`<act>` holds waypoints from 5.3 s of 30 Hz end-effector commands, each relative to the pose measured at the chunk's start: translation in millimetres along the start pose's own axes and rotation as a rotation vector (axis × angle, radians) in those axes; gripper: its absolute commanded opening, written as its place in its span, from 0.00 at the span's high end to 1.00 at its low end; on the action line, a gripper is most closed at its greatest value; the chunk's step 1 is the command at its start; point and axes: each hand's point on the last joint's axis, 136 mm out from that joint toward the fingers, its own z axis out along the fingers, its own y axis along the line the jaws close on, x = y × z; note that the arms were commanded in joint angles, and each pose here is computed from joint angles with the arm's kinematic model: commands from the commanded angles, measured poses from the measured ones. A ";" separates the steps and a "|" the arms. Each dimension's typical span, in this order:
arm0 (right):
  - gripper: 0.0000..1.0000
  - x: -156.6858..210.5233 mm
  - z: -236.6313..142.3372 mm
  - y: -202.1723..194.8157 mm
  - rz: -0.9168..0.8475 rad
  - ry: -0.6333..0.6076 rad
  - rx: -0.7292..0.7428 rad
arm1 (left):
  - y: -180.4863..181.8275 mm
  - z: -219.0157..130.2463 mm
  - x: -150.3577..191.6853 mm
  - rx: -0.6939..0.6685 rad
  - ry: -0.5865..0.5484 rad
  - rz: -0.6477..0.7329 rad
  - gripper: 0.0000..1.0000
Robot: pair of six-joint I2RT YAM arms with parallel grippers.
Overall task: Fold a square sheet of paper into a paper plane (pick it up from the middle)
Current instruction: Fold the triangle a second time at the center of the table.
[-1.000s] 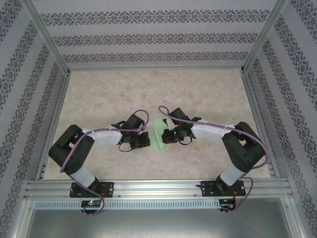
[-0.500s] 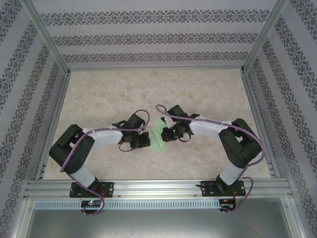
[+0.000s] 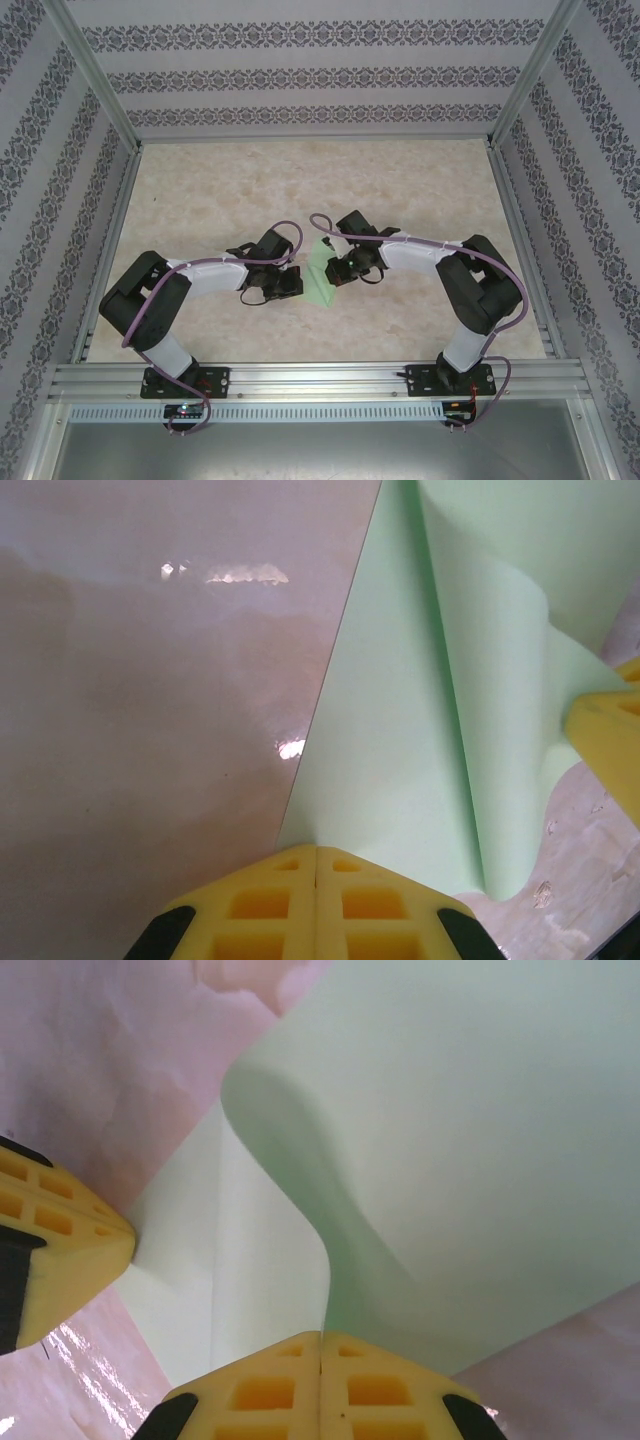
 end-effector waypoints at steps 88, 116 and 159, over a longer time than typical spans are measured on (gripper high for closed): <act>0.94 -31.3 4.1 1.1 -0.254 -0.002 -0.001 | 17.9 -2.7 1.4 -0.144 0.008 0.048 1.00; 0.94 -21.3 23.6 -13.7 -0.258 0.048 0.017 | 17.5 -4.0 1.1 -0.147 0.004 0.045 1.00; 0.94 -13.3 30.0 -17.0 -0.220 0.072 0.013 | -50.3 -21.2 -85.9 0.301 -0.338 -0.270 0.93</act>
